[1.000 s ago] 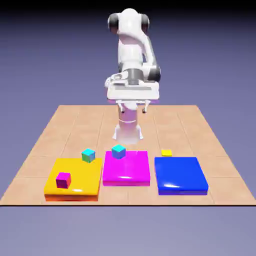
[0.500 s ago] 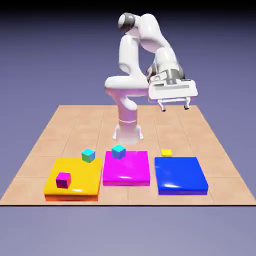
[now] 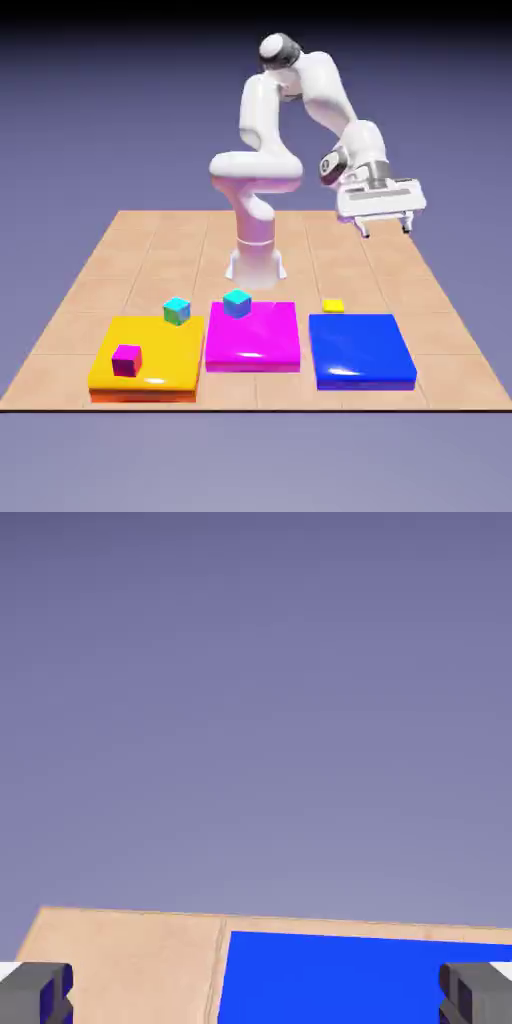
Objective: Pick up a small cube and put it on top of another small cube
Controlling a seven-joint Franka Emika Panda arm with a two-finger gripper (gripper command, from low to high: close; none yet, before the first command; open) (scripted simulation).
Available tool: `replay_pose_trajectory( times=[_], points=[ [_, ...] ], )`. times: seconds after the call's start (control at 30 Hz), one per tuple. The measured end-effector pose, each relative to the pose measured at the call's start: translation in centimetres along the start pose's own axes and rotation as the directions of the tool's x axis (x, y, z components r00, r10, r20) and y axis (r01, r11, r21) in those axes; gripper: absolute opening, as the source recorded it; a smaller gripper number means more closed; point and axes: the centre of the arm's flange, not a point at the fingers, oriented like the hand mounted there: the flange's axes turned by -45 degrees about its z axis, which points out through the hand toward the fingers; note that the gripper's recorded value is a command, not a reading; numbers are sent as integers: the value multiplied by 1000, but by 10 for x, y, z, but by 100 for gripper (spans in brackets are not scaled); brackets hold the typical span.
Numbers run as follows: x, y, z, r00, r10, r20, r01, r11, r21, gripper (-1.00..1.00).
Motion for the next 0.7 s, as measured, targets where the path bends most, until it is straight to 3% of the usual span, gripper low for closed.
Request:
replay_pose_trajectory(
  times=[0.7],
  points=[
    [-177,13,18,999,5,-52,-9,997,-72,0]
  ],
)
